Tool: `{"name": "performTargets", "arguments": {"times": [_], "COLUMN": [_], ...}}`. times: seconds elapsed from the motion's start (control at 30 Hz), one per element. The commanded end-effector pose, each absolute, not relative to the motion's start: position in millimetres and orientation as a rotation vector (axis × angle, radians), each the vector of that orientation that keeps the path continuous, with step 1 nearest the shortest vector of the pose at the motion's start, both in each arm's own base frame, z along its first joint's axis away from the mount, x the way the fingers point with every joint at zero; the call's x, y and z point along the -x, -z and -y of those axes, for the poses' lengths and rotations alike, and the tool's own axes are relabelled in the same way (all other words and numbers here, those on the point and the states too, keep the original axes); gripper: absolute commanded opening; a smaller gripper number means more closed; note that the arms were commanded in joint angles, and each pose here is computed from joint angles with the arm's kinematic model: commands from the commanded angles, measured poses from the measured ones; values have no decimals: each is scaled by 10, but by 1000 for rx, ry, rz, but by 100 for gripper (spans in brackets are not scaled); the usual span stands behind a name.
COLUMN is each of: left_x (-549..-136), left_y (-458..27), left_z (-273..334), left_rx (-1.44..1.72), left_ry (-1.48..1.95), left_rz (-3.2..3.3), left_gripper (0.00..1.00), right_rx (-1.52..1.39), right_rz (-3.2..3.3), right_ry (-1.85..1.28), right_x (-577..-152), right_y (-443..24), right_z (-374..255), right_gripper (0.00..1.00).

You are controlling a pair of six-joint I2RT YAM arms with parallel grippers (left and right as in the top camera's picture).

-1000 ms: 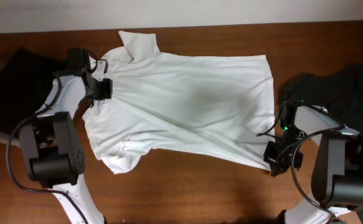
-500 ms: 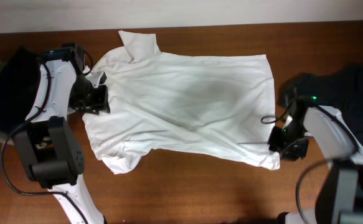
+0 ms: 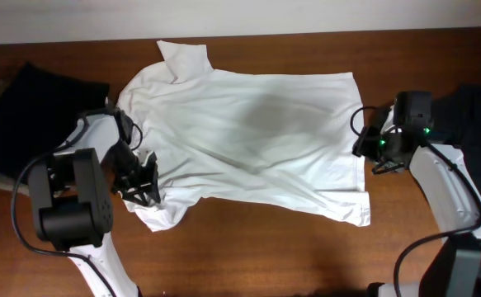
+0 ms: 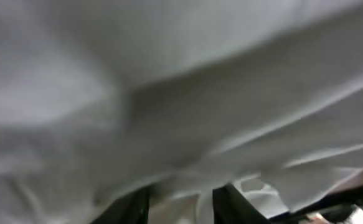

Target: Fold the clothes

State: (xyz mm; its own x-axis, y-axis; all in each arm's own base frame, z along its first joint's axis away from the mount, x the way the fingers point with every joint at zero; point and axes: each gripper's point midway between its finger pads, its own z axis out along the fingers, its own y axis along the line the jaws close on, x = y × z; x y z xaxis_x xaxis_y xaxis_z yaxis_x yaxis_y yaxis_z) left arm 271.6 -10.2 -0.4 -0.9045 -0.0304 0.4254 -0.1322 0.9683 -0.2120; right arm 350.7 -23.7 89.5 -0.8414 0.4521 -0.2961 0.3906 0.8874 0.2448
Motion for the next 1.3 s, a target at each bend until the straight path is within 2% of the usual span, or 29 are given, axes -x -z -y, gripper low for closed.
{"name": "performTargets", "arguments": {"times": [0.0,0.03,0.2,0.23,0.3,0.37,0.4,0.67,0.73,0.77,0.83,0.93,1.03,1.13,1.17,1.2,1.23,1.27], "left_x": [-2590,-2502,-2366,-2360,-2354,-2365,-2369,-2369,-2399,-2434,-2460,-2554,-2726,-2923,-2962,-2989,-3006,-3034], "left_y": [89,93,12,-6,-54,-115,-140,-233,-221,-211,-211,-265,-412,-649,-699,-723,-731,-730], "left_z": [53,-20,-235,-274,-379,-495,-535,-689,-679,-648,-620,-554,-459,-316,-255,-210,-183,-143], "left_rx": [-130,-117,-176,-198,-248,-316,-338,-426,-430,-438,-432,-409,-348,-261,-211,-180,-163,-139], "left_ry": [-273,-210,-97,-94,-75,-75,-78,-79,-91,-121,-146,-216,-316,-381,-407,-421,-419,-417], "left_rz": [2678,2652,2603,2604,2613,2635,2644,2673,2685,2696,2707,2749,2848,2990,3020,3036,3046,3056], "left_gripper": [10,1,1,1,1,1,1,1,6,15,23,27,30,40,41,41,43,44], "right_rx": [-647,-653,-649,-647,-657,-673,-677,-807,-790,-765,-769,-741,-744,-726,-734,-735,-741,-801], "right_rz": [-2735,-2754,-2784,-2784,-2809,-2824,-2819,-2775,-2836,-2880,-2975,-3150,-3266,-3307,-3318,-3330,-3345,-3378], "right_ry": [-259,-258,-337,-342,-339,-284,-241,-119,-108,-104,-115,-274,-308,-394,-396,-389,-374,-247], "right_x": [-3619,-3661,-3845,-3881,-3875,-3849,-3856,-4031,-3961,-3899,-3705,-3309,-2969,-2721,-2645,-2592,-2548,-2453], "right_y": [-676,-525,-51,35,209,293,295,-123,-282,-348,-414,-360,-177,116,187,221,225,205], "right_z": [230,236,159,155,156,222,276,795,861,860,812,522,341,118,85,77,87,206], "right_gripper": [62,66,67,60,38,11,5,4,40,45,48,48,49,45,36,16,5,4]}}
